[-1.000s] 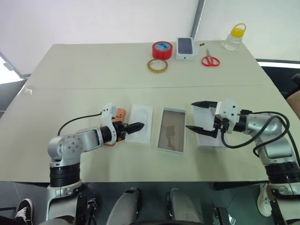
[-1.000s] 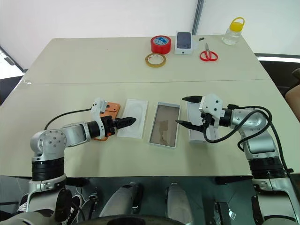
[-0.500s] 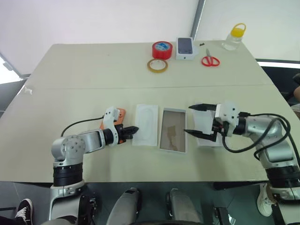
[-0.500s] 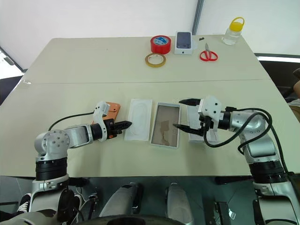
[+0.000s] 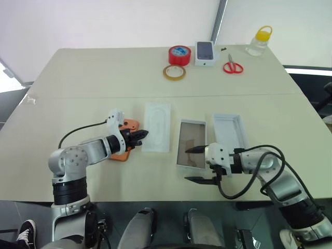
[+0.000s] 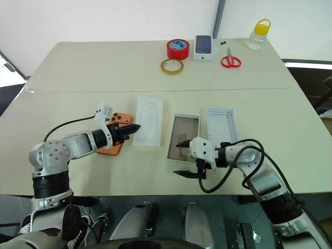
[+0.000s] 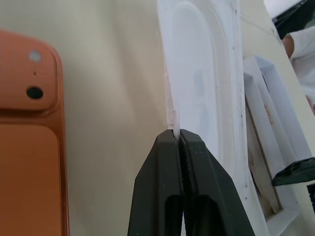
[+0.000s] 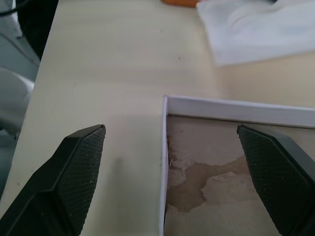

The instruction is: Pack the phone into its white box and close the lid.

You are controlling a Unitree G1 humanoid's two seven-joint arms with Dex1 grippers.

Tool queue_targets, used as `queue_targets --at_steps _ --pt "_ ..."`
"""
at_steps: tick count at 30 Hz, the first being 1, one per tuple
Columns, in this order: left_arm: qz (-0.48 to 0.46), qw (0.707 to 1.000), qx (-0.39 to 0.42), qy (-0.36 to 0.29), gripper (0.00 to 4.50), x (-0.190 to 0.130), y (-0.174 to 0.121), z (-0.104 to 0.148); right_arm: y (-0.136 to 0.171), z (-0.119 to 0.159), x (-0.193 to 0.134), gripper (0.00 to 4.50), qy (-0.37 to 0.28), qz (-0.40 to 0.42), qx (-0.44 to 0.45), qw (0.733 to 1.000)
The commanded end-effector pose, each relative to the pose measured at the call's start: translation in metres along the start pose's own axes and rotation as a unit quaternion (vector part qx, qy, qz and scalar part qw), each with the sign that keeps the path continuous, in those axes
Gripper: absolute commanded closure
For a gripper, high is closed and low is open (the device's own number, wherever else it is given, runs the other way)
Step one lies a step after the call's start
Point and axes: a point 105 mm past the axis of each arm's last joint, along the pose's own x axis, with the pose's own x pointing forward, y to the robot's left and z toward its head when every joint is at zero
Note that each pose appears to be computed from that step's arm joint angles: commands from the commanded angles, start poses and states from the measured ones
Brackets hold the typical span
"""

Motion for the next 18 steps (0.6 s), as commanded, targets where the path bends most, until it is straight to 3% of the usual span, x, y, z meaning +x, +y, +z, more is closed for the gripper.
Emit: queue_targets --at_steps 1,7,18 --pt "-0.003 0.999 0.016 -0.040 4.50 -0.004 -0.006 0.016 -0.001 -0.006 -0.002 1.29 0.022 0.011 -0.012 1.000" --pt "-0.001 0.998 0.002 -0.063 4.50 -0.005 -0.005 0.025 -0.013 0.004 -0.001 4.47 0.004 0.005 -0.017 1.000" --pt "-0.040 0.995 -0.022 -0.086 4.50 -0.002 -0.022 0.039 -0.033 0.024 0.034 4.47 -0.028 -0.009 -0.079 0.996"
